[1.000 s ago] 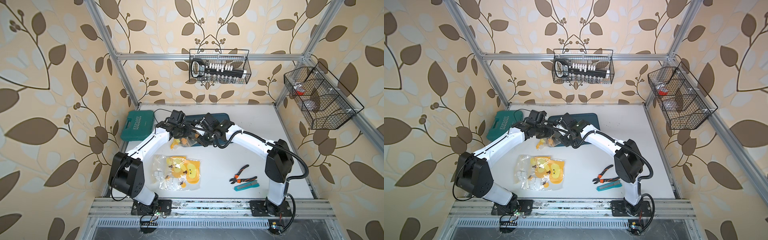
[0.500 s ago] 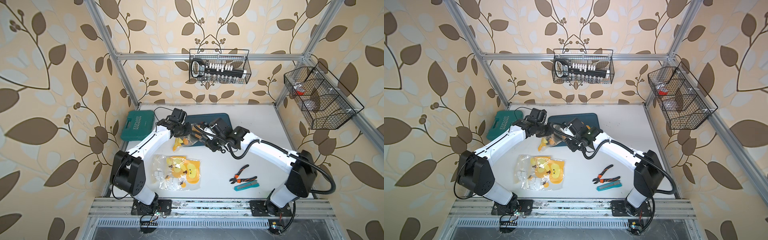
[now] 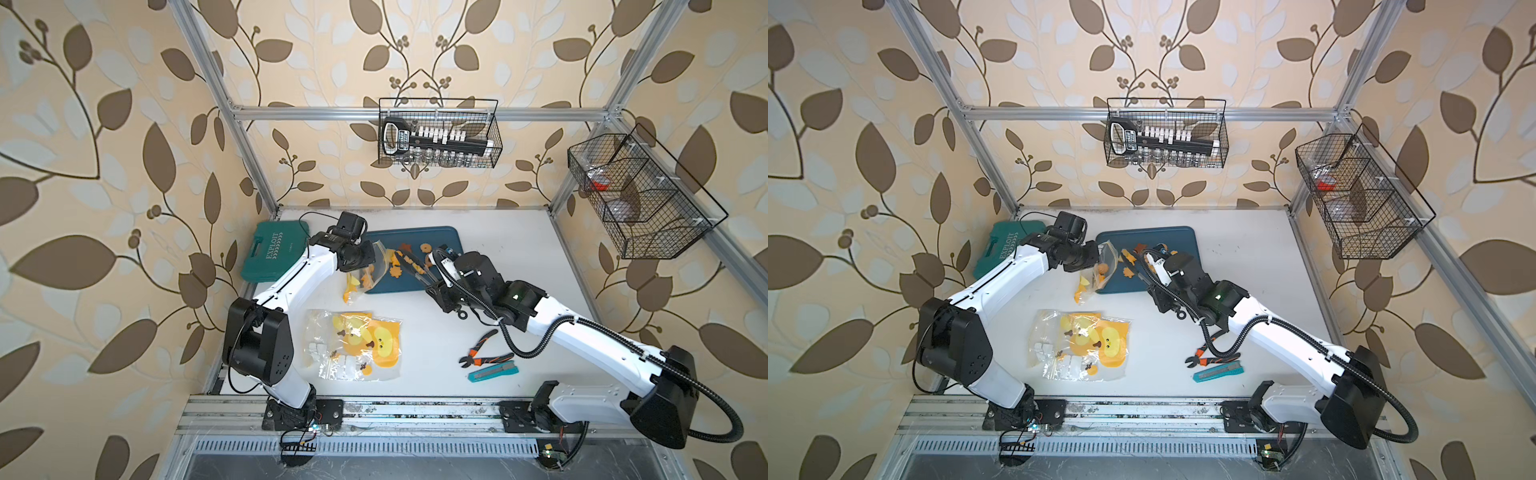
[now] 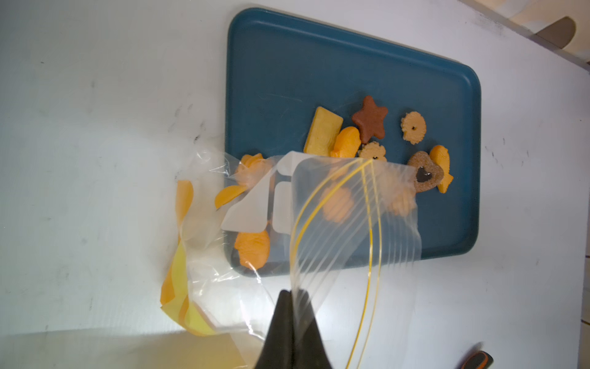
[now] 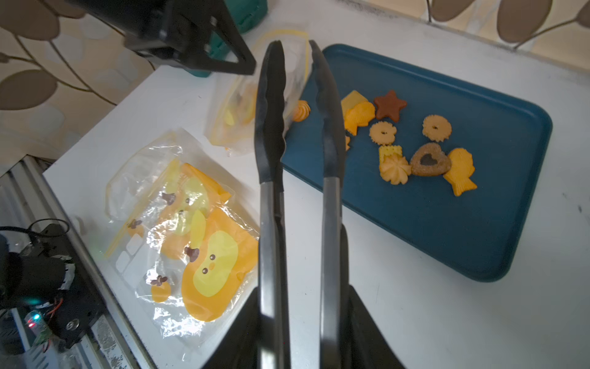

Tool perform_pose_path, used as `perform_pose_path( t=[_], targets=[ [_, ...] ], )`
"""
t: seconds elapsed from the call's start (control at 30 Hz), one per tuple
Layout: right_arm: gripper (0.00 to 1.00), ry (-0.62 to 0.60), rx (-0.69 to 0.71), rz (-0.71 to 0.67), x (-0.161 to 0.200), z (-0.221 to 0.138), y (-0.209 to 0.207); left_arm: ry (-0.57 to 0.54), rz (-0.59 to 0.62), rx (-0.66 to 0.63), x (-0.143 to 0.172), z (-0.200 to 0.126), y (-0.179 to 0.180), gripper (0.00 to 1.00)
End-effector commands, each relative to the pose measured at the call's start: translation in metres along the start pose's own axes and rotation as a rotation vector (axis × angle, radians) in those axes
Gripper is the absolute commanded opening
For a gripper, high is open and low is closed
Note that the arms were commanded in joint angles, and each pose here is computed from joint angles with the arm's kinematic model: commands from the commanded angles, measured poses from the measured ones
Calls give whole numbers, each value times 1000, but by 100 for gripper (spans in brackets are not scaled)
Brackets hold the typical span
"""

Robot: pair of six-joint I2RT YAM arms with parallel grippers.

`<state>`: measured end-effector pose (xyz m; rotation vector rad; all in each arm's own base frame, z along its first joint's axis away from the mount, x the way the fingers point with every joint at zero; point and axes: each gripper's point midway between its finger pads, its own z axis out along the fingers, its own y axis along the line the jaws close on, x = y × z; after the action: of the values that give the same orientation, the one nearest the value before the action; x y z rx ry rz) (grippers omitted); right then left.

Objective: Put the cookies into a resealable bag to prevent moisture
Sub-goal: Pick up the cookie from the tray.

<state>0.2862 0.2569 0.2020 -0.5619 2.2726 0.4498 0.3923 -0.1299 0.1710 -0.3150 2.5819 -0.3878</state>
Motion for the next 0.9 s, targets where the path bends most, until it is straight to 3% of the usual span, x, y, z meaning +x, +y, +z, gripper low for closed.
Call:
perform_pose_path(
  t=[0.0,0.13,0.27,0.63,0.87],
  targets=[
    [38,76,64,74,24,21,-20,-132,-51,-94,-31,-51,23,0],
    [38,135,31,78,38,42,-16,-196,-92,-220,-42,-80,60,0],
    [38,174,16,74,43,63,-12,-245,-98,-268,-48,-96,73,0],
    [45,255,31,75,46,111,-10,-53,-79,-126,-31,-31,48,0],
    [55,291,75,72,49,126,-18,-17,-84,-91,-27,-16,43,0]
  ],
)
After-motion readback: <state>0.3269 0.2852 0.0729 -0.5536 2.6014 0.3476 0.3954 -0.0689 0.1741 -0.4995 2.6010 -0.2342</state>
